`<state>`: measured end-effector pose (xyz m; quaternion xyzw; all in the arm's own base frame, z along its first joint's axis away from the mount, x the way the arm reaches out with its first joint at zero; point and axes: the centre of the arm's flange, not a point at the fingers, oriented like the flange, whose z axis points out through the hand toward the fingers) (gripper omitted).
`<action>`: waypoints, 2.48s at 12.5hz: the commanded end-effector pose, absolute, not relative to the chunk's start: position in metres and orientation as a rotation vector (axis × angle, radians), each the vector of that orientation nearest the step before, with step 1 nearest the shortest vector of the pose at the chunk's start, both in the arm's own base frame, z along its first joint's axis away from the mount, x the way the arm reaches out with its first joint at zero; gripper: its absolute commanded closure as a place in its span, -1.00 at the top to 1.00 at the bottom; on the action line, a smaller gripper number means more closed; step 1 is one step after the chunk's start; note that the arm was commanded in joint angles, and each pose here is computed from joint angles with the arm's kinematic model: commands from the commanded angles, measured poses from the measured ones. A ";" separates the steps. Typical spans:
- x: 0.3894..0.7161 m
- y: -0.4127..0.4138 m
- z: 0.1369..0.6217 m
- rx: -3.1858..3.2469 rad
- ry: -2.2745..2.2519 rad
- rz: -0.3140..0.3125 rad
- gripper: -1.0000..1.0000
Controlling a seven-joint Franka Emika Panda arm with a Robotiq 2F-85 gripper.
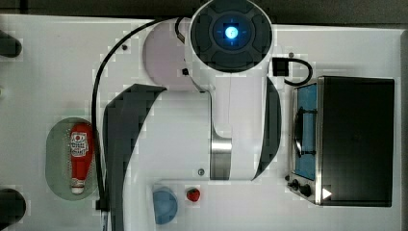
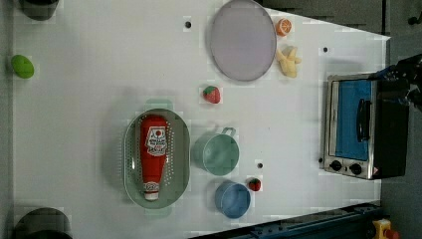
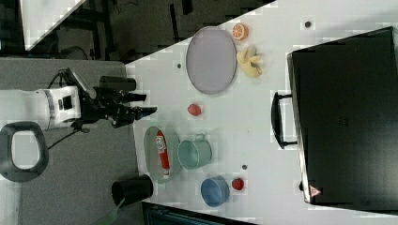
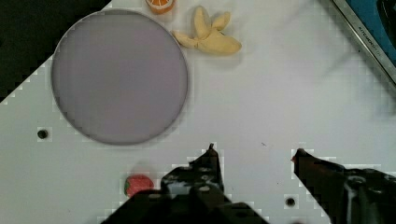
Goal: Pick ketchup from strainer and place it on the table
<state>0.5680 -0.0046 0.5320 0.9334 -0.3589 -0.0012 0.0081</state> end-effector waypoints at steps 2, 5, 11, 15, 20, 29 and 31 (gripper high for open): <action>0.467 -0.019 0.590 2.885 -1.269 -0.052 0.80; 0.478 0.027 0.577 2.948 -1.162 -0.069 1.00; 0.478 0.176 0.533 3.039 -0.730 -0.086 1.00; 0.463 0.272 0.497 3.113 -0.547 -0.028 1.00; 0.428 0.354 0.414 3.217 -0.287 -0.049 1.00; 0.415 0.376 0.259 3.281 -0.249 -0.032 1.00; 0.413 0.379 0.232 3.296 -0.200 -0.044 1.00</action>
